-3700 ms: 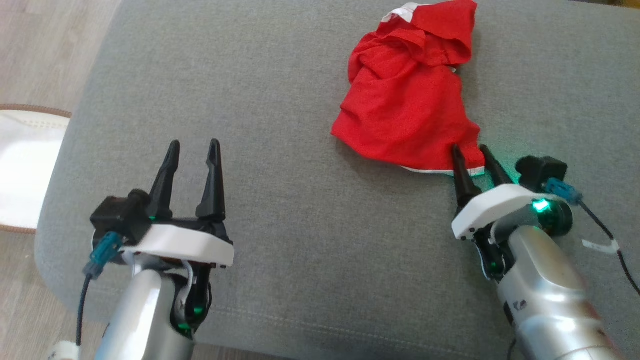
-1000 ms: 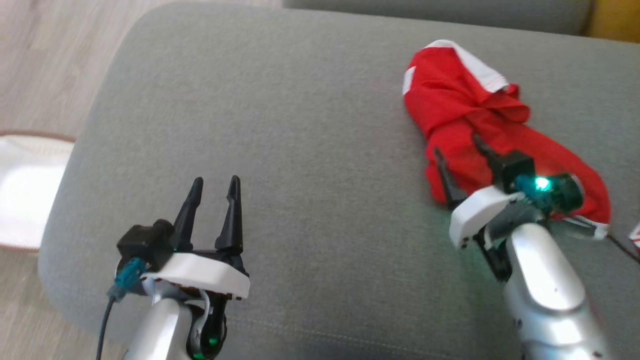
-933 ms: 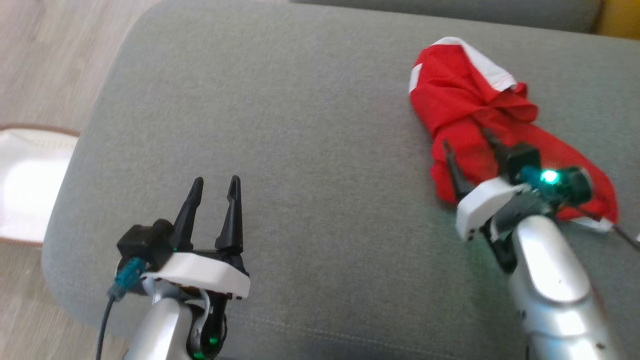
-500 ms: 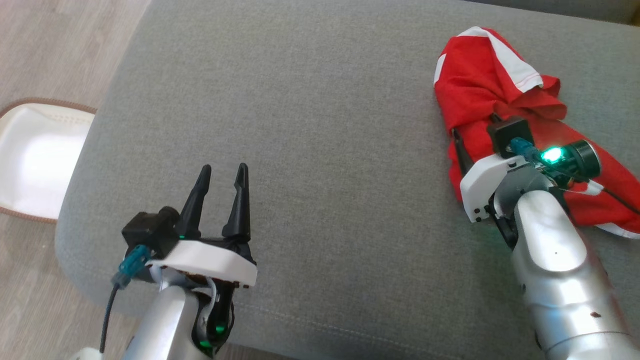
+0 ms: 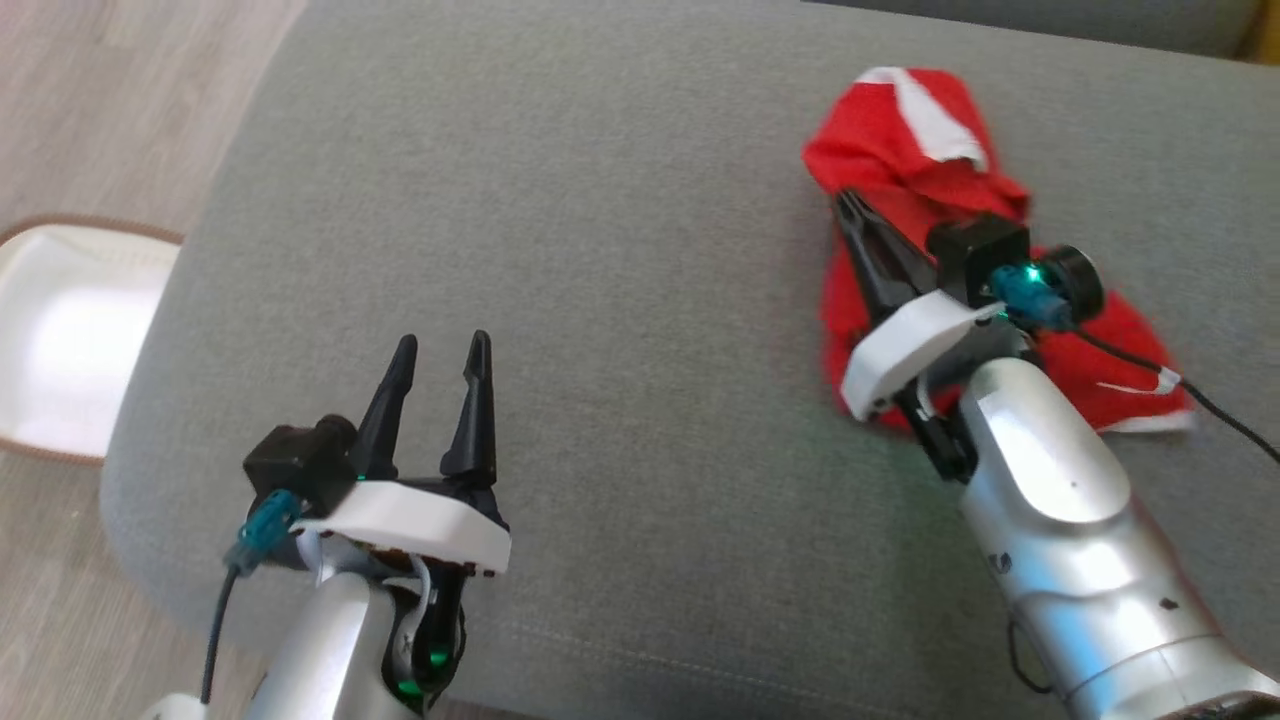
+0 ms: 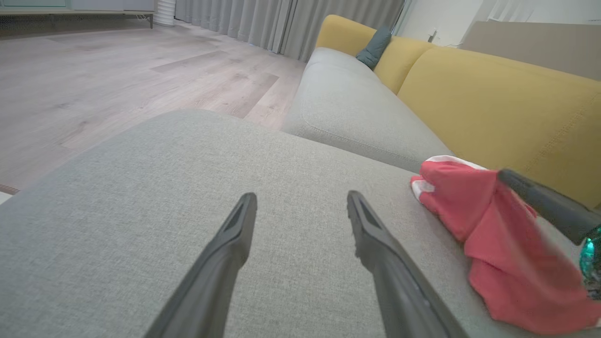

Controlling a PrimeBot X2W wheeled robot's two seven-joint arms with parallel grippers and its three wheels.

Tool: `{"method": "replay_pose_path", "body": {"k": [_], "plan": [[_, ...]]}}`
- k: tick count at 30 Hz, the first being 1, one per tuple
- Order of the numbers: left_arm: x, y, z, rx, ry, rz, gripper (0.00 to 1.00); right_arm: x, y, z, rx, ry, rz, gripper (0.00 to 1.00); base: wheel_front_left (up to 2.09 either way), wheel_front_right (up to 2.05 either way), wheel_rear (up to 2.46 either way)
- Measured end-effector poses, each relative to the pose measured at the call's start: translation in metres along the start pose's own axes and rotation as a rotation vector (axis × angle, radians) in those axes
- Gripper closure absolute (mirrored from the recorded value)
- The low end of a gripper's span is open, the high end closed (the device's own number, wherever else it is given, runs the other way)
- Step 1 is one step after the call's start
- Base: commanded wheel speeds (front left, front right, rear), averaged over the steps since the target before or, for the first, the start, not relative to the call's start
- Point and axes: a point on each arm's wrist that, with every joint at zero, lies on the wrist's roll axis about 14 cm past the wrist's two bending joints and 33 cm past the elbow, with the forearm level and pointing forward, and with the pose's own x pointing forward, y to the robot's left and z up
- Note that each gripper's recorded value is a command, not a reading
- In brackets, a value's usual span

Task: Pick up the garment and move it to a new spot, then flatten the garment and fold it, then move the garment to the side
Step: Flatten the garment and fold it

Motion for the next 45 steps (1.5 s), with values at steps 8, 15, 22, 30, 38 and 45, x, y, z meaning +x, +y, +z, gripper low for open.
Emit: {"method": "replay_pose_path", "body": {"k": [8,15,22,30,38,45], "plan": [[0.007,-0.01,0.001,-0.007,-0.006,-0.032,0.0,-0.017,-0.047,0.035,0.169,-0.141,-0.147,1.0,0.0,0.0,0.0],[0.01,-0.017,-0.008,-0.01,0.019,-0.055,0.0,-0.048,-0.127,-0.014,0.127,0.021,-0.36,1.0,0.0,0.0,0.0],[0.014,-0.017,-0.015,-0.005,0.04,-0.059,0.0,-0.054,-0.146,-0.057,0.004,0.215,-0.369,1.0,0.0,0.0,0.0],[0.021,-0.022,-0.013,-0.003,0.032,-0.074,0.0,-0.082,-0.191,-0.07,-0.054,0.297,-0.488,0.26,0.0,0.0,0.0],[0.026,-0.04,-0.011,0.008,0.021,-0.132,0.0,-0.092,-0.177,-0.063,0.01,0.237,-0.518,0.0,0.0,0.0,0.0],[0.032,-0.064,-0.008,-0.001,0.009,-0.206,0.0,-0.108,-0.181,-0.028,0.057,0.079,-0.57,0.0,0.0,0.0,0.0]]}}
